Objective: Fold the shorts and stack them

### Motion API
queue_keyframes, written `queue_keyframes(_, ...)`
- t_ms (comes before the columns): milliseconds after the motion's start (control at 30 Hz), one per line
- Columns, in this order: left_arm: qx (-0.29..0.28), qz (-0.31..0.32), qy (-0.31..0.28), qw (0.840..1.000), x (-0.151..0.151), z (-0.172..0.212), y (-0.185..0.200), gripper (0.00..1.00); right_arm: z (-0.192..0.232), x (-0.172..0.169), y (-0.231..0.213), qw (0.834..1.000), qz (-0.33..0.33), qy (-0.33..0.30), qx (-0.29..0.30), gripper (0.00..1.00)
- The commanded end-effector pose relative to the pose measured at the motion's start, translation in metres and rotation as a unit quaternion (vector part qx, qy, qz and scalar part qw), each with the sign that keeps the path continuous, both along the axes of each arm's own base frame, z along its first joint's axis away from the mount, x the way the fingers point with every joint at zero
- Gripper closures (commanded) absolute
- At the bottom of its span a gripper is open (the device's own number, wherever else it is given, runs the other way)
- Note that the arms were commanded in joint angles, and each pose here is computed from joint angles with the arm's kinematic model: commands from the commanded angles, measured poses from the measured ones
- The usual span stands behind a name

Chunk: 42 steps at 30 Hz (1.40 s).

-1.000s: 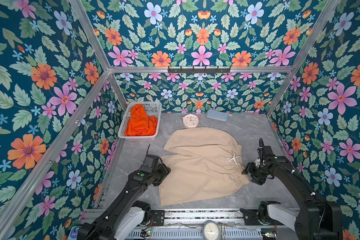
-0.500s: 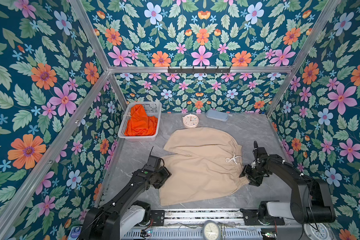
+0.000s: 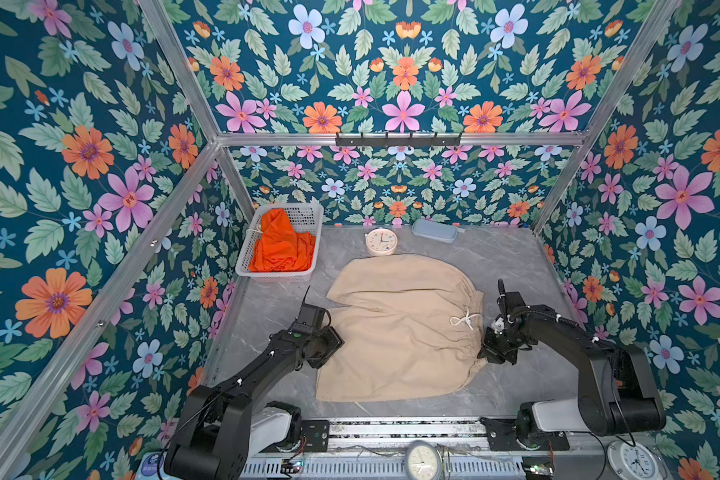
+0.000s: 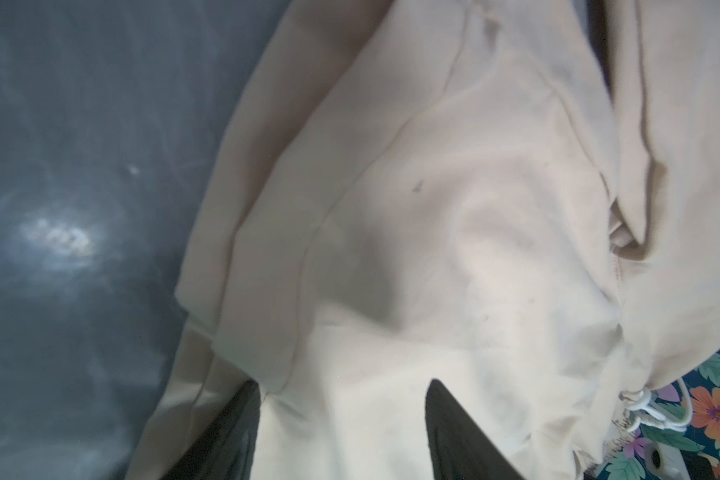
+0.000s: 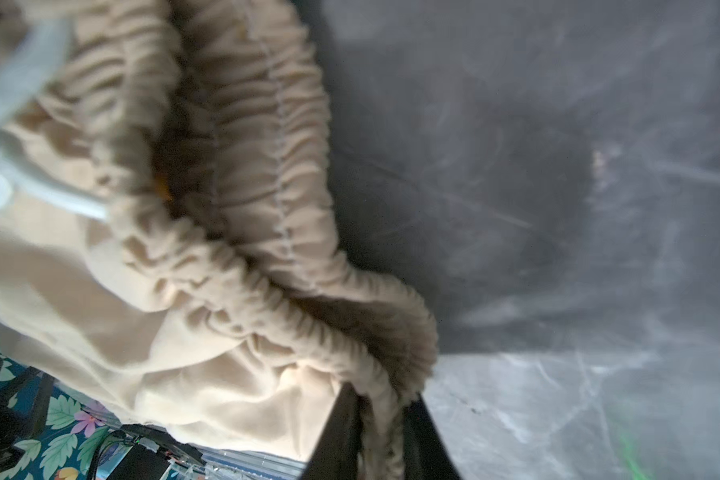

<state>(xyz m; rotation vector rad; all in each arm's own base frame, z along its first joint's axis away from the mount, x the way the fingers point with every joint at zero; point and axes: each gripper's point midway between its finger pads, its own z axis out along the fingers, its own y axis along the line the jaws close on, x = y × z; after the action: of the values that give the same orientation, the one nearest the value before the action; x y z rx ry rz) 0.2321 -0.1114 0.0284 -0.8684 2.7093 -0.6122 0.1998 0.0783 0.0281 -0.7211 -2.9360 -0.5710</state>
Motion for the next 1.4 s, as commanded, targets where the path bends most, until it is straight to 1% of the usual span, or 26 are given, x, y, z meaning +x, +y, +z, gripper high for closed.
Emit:
queue_keyframes(0, 0.027, -0.017, -0.001, 0.999, 0.006, -0.005, 0.005, 0.35, 0.003, 0.001, 0.002, 0.999, -0.031, -0.012, 0.010, 0.93)
queue_keyframes(133, 0.037, -0.024, -0.002, 0.999, 0.016, -0.010, 0.009, 0.35, 0.003, 0.003, 0.012, 0.997, -0.061, -0.030, 0.046, 0.96)
queue_keyframes(200, 0.046, -0.027, -0.003, 0.999, 0.026, -0.013, 0.013, 0.35, 0.004, 0.004, 0.014, 0.995, -0.074, -0.039, 0.050, 0.96)
queue_keyframes(267, 0.049, -0.034, -0.001, 0.998, 0.034, -0.013, 0.014, 0.35, 0.005, 0.005, 0.013, 0.994, -0.084, -0.049, 0.042, 0.96)
queue_keyframes(367, 0.043, -0.046, -0.007, 0.998, 0.046, -0.002, 0.011, 0.34, 0.011, 0.011, 0.019, 0.993, -0.087, -0.069, 0.046, 0.96)
queue_keyframes(467, 0.045, -0.041, -0.013, 0.998, 0.046, 0.015, 0.013, 0.34, 0.015, 0.013, 0.021, 0.992, -0.088, -0.079, 0.047, 0.96)
queue_keyframes(567, 0.041, -0.016, -0.008, 0.999, 0.032, 0.031, 0.018, 0.34, 0.016, 0.013, 0.022, 0.992, -0.086, -0.082, 0.047, 0.96)
queue_keyframes(667, 0.026, 0.040, 0.007, 0.999, 0.011, 0.040, 0.025, 0.38, 0.016, 0.013, 0.023, 0.992, -0.082, -0.083, 0.050, 0.95)
queue_keyframes(800, 0.014, 0.110, 0.029, 0.993, -0.012, 0.047, 0.036, 0.39, 0.017, 0.014, 0.025, 0.992, -0.078, -0.086, 0.052, 0.95)
queue_keyframes(867, 0.010, 0.134, 0.047, 0.990, -0.023, 0.046, 0.039, 0.39, 0.017, 0.014, 0.026, 0.992, -0.076, -0.087, 0.052, 0.94)
queue_keyframes(967, -0.006, 0.171, 0.103, 0.980, -0.047, 0.035, 0.038, 0.40, 0.018, 0.015, 0.026, 0.992, -0.074, -0.090, 0.053, 0.94)
queue_keyframes(1033, -0.021, 0.193, 0.144, 0.970, -0.064, 0.025, 0.035, 0.41, 0.018, 0.016, 0.027, 0.992, -0.073, -0.092, 0.054, 0.94)
queue_keyframes(1133, -0.033, 0.225, 0.181, 0.957, -0.082, 0.014, 0.034, 0.41, 0.020, 0.019, 0.027, 0.991, -0.072, -0.098, 0.056, 0.94)
queue_keyframes(1167, -0.032, 0.235, 0.198, 0.951, -0.093, 0.011, 0.036, 0.42, 0.021, 0.019, 0.028, 0.991, -0.072, -0.098, 0.056, 0.94)
queue_keyframes(1267, -0.022, 0.252, 0.213, 0.944, -0.105, 0.008, 0.041, 0.42, 0.023, 0.022, 0.028, 0.991, -0.071, -0.103, 0.056, 0.94)
queue_keyframes(1367, 0.002, 0.256, 0.220, 0.941, -0.113, 0.007, 0.049, 0.42, 0.024, 0.023, 0.028, 0.991, -0.071, -0.105, 0.054, 0.93)
